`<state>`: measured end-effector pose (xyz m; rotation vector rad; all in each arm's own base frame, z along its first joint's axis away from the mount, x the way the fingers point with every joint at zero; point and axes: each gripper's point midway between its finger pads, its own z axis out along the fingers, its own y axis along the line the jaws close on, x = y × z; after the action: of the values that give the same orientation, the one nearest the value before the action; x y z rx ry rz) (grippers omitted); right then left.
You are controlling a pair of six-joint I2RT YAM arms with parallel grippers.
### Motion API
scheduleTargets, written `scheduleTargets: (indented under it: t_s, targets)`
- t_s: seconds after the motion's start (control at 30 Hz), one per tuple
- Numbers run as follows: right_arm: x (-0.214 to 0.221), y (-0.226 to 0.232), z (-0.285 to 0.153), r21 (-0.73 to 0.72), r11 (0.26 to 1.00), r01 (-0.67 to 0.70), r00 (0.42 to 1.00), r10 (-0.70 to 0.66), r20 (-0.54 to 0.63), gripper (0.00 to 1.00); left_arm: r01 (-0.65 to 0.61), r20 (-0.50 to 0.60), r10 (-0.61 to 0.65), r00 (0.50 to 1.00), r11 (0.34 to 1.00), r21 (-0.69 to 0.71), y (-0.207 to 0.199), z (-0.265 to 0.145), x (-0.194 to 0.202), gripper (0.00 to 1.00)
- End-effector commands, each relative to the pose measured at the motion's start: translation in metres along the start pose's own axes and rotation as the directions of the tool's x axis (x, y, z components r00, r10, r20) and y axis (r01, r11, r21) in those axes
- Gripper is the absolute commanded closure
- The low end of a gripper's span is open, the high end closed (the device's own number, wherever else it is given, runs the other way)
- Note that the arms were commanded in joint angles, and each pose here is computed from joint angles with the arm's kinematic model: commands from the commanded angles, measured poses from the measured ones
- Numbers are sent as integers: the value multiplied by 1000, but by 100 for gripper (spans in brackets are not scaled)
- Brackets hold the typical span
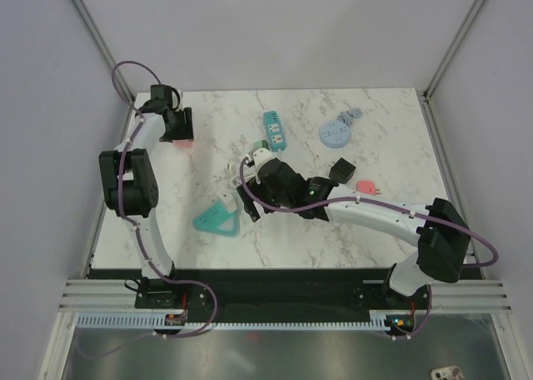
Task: Insert the plug
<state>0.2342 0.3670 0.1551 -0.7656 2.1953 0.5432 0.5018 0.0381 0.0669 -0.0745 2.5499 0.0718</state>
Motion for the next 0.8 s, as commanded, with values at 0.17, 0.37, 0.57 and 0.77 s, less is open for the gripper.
scheduleTargets:
  t_s: [0.17, 0.37, 0.57, 0.77]
  targets:
    - [-44, -27, -40, 87, 996, -14, 979, -3, 203, 2, 5, 149, -173, 974, 670, 743, -139, -201, -51, 98]
    - [-70, -32, -93, 46, 998, -46, 910, 23, 414, 2, -184, 219, -66, 973, 346, 920, -198, -289, -12, 98]
    - [-70, -22, -118, -18, 998, 53, 884, -38, 465, 2, -199, 202, -3, 979, 174, 965, -230, -323, 20, 98]
    - [-80, -40, -143, 87, 992, 88, 854, -120, 506, 2, -132, 131, 19, 991, 157, 979, -244, -332, 40, 98]
